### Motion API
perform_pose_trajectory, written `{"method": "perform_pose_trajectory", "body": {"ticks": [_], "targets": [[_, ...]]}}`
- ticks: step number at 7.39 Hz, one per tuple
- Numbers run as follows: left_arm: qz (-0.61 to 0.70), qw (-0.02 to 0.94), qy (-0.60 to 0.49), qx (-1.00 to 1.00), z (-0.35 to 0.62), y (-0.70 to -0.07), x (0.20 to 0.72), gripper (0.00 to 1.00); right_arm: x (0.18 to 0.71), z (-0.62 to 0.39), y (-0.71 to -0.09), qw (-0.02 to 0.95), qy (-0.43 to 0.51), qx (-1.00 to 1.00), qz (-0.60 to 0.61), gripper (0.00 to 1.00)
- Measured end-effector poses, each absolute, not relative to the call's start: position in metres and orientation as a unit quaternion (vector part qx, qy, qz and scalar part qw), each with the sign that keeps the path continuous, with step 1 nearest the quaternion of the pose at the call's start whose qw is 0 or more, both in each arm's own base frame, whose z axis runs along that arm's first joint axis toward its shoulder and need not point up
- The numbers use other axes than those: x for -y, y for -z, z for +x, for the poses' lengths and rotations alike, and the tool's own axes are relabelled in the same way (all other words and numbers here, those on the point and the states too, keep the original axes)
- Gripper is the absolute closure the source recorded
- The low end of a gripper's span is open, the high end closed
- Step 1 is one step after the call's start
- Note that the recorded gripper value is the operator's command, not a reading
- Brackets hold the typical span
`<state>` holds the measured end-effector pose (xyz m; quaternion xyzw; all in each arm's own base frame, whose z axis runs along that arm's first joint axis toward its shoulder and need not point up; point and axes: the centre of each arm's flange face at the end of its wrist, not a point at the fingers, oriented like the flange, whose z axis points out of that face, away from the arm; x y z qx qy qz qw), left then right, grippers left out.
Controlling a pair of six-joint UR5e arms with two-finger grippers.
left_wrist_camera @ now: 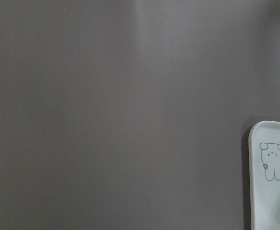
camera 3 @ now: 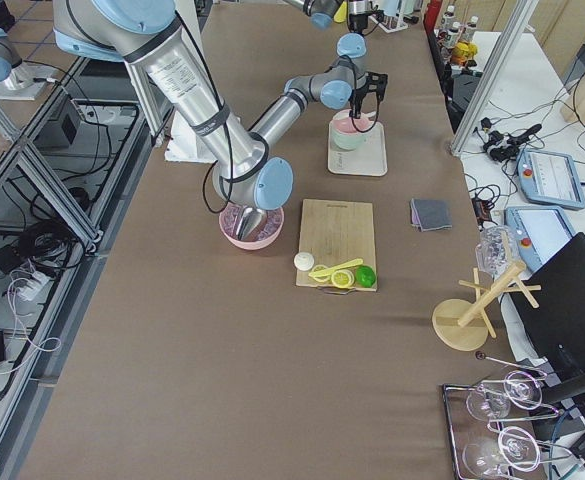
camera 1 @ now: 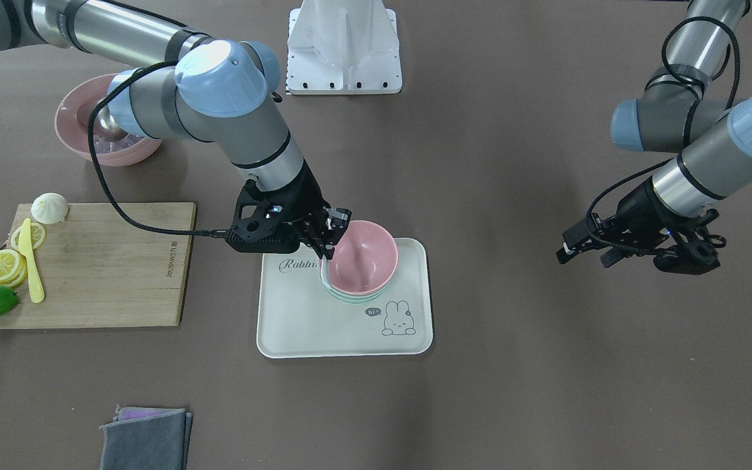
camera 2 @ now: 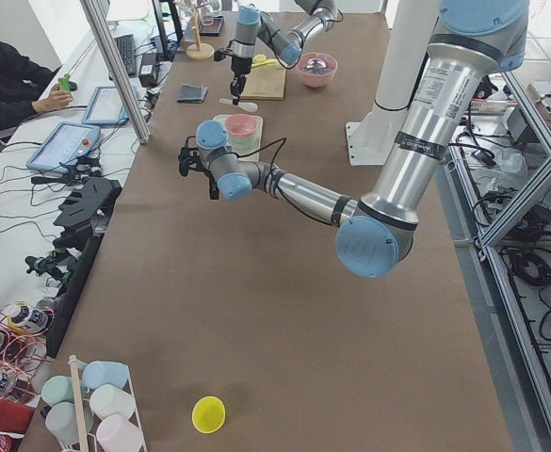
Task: Stack pink bowl on green and place spoon
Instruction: 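Carry white spoon into pink bowl with right gripper while left gripper withdraws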
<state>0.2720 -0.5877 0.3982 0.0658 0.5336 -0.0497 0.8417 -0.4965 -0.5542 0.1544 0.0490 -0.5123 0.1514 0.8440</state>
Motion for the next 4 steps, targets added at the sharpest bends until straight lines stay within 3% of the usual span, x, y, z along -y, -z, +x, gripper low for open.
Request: {"method": "perform_pose_trajectory", "body": {"ticks": [1,2,3,4], "targets": [[0.065,0.842,0.049,-0.534,0.2730,-0.3984,0.5872,0.01,0.5538,-0.5062,-0.1543,0.841,-0.158,0.515,0.051,1.00],[0.065,0.842,0.049,-0.533,0.2735,-0.3993,0.5871,0.01,0.5526,-0.5120,-0.1512,0.839,-0.162,0.517,0.053,0.25],[0.064,0.842,0.049,-0.533,0.2741,-0.3997,0.5873,0.01,0.5518,-0.5144,-0.1487,0.835,-0.166,0.522,0.054,0.00],[0.064,0.842,0.049,-0.533,0.2746,-0.3998,0.5877,0.01,0.5516,-0.5157,-0.1485,0.830,-0.170,0.528,0.056,0.00]]}}
